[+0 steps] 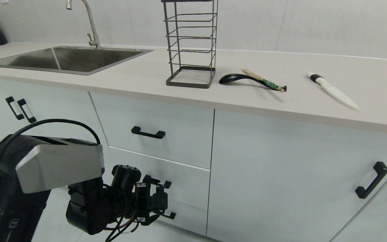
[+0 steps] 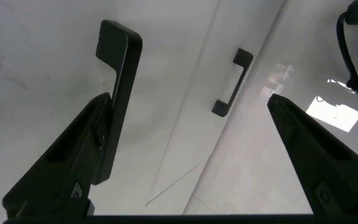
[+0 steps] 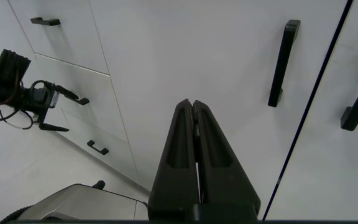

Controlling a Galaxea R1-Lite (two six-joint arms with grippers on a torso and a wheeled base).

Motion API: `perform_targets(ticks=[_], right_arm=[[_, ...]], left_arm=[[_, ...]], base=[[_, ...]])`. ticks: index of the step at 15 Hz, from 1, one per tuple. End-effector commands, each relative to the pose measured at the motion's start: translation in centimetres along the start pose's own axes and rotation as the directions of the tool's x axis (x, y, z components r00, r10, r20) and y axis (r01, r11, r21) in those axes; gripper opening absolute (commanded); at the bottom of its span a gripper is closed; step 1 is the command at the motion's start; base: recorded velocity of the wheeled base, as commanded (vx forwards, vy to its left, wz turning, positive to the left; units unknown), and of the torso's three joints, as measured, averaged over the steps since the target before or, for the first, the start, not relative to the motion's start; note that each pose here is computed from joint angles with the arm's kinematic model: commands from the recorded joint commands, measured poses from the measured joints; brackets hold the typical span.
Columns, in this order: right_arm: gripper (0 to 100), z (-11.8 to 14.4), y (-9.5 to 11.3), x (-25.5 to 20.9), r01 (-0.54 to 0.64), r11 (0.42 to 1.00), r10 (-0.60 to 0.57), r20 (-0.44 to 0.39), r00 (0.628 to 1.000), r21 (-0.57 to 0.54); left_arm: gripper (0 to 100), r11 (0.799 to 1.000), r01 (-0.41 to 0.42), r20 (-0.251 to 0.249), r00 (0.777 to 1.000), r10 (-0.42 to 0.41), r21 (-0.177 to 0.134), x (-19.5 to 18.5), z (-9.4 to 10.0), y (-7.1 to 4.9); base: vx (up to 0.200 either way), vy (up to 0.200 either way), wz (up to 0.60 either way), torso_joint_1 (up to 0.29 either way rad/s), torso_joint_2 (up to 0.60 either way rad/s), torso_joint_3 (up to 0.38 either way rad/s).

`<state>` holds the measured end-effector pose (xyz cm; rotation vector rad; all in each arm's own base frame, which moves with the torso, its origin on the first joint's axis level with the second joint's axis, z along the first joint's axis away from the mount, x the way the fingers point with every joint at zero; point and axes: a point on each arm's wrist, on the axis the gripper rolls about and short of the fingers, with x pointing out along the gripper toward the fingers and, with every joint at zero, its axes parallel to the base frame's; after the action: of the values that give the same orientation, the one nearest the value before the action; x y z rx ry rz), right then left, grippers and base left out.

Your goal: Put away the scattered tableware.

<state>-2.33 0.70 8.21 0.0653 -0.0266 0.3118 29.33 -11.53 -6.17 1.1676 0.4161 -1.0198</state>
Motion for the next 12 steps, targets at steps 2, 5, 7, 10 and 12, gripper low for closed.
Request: perform_targets(ticks=[2, 5, 7, 10, 12], right_arm=[[0, 0.0, 0.0, 0.0, -0.001, 1.000, 0.001, -0.001, 1.000, 0.001], [0, 0.0, 0.0, 0.0, -0.001, 1.000, 0.001, -0.001, 1.000, 0.001], [0, 0.0, 0.0, 0.0, -0.001, 1.000, 0.001, -0.001, 1.000, 0.001], [0, 0.0, 0.0, 0.0, -0.001, 1.000, 0.001, -0.001, 1.000, 0.001], [0, 0.0, 0.0, 0.0, -0.001, 1.000, 0.001, -0.001, 1.000, 0.001]], left_arm=[[100, 0.999, 0.053, -0.014, 0.998, -0.053, -0.010, -0.8, -0.1, -1.4], [100, 0.999, 0.033, -0.006, 0.999, -0.033, -0.005, -1.3, 0.0, -1.5], [100, 1.000, 0.023, -0.002, 1.000, -0.023, -0.004, -2.1, 0.1, -1.7], [100, 1.000, -0.014, 0.011, 1.000, 0.014, 0.002, -3.5, 0.7, -1.0], [100, 0.999, -0.048, 0.023, 0.999, 0.048, 0.004, -5.3, 1.3, -0.5]], base=[[0.000, 0.000, 0.00, 0.000, 0.00, 0.000], [0.000, 0.000, 0.00, 0.000, 0.00, 0.000], [0.000, 0.000, 0.00, 0.000, 0.00, 0.000], [0.000, 0.000, 0.00, 0.000, 0.00, 0.000], [0.000, 0.000, 0.00, 0.000, 0.00, 0.000]])
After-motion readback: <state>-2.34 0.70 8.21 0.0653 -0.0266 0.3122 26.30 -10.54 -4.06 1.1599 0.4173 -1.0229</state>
